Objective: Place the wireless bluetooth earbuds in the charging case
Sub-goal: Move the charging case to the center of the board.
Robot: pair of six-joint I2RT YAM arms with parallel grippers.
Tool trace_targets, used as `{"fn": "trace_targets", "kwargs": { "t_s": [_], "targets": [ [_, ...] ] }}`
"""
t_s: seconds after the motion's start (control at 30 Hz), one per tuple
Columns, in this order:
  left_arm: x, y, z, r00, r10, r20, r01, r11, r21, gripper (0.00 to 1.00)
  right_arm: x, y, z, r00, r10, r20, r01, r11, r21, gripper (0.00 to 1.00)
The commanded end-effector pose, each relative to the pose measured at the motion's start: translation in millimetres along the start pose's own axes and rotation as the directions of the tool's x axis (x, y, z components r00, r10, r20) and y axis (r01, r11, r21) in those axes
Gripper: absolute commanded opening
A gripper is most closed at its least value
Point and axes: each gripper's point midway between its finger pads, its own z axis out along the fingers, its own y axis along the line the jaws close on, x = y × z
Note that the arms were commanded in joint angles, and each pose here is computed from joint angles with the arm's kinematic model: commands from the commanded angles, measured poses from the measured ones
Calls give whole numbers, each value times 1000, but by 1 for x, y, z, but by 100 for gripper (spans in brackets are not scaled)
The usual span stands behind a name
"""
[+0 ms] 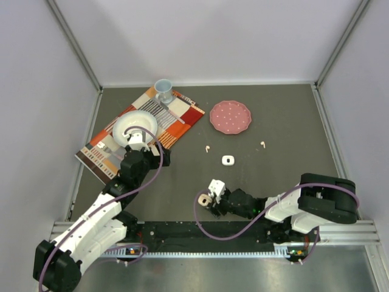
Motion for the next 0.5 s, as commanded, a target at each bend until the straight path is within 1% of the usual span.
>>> {"fn": "trace_targets", "kwargs": {
  "t_s": [0.0, 0.13, 0.27, 0.47],
  "targets": [
    [-11, -2, 2, 999, -2, 46, 1, 1000, 7, 99, -8, 4, 3, 1000, -10, 18, 10, 1000, -26, 64],
    [-13, 3, 0, 999, -12, 53, 13, 1000, -15, 99, -11, 3, 4, 999, -4, 35, 4, 1000, -19, 65],
    [-14, 3, -1, 998, -13, 60, 14, 1000, -13, 99, -10, 5, 7, 999, -29, 32, 30, 999, -32, 67],
    [-12, 2, 0, 999, -9, 50, 9, 1000, -2, 99, -12, 10, 10, 996, -76, 41, 79, 995, -63, 66]
  ]
}}
